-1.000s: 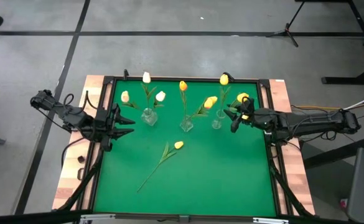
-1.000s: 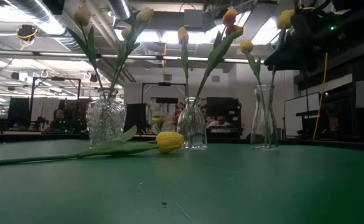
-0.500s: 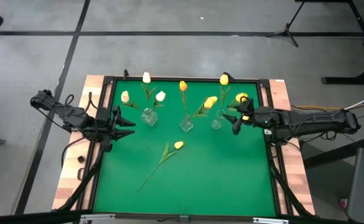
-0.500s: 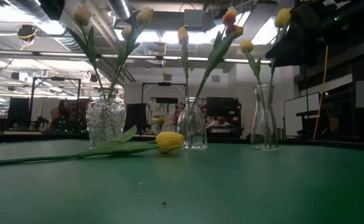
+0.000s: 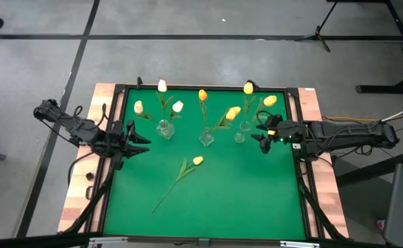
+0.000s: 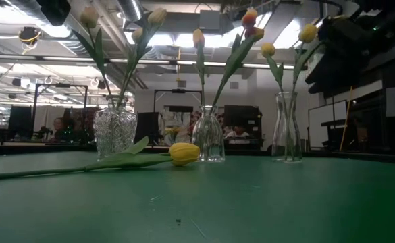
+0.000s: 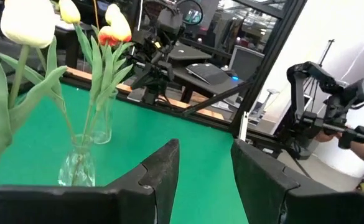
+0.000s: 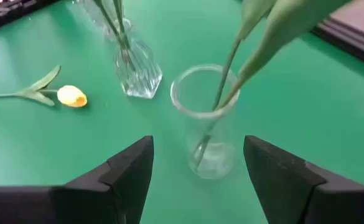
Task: Sort flowers into vase by color
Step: Put the yellow flower into the right transparent vase
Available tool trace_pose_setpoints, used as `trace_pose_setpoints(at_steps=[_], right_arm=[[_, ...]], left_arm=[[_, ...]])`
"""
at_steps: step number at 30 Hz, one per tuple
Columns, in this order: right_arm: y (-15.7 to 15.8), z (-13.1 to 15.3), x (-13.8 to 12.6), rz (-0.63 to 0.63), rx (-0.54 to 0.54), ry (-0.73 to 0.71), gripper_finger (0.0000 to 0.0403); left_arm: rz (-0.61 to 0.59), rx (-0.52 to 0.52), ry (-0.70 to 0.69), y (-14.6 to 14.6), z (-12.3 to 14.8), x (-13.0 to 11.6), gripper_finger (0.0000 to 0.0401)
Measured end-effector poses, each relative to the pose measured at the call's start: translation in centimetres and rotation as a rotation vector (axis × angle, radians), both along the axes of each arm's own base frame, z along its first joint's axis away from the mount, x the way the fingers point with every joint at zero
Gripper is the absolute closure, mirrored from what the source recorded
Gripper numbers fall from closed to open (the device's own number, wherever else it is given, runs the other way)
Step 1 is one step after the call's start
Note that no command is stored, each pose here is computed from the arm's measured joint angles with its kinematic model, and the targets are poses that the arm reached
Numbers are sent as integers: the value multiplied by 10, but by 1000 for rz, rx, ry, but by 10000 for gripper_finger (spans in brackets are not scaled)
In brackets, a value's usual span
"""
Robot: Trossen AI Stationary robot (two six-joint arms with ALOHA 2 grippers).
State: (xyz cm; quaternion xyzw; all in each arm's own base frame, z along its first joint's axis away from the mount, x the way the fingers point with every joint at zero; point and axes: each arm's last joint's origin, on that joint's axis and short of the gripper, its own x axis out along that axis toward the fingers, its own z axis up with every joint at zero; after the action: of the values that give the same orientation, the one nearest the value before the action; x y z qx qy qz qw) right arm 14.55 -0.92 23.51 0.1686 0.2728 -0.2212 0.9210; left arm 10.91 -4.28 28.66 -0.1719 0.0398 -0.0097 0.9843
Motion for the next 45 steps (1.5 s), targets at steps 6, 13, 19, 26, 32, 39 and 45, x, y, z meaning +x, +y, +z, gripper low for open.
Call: trace_pose_setpoints(at_steps=[6,13,19,26,32,39,45], right_arm=[[2,-2,-3,36,56,29,152],[2,-10,-13,1,108,127,152],[2,-11,-14,-11,120,130,152],[2,-10,-13,-18,126,127,152],[2,-10,-13,-26,146,117,152],[2,-9,-12,-22,152,101,152],[3,-9,-11,-13,161,102,152]], left_arm=[[-49,-23,72,-9,-8,12,257],[-56,-31,272,-32,-37,42,257],[33,-10,379,-62,-71,68,257],[162,7,360,-93,-106,84,257],[242,8,355,-104,-133,95,257],[385,102,362,-102,-162,102,257],[437,104,410,-97,-180,111,257]])
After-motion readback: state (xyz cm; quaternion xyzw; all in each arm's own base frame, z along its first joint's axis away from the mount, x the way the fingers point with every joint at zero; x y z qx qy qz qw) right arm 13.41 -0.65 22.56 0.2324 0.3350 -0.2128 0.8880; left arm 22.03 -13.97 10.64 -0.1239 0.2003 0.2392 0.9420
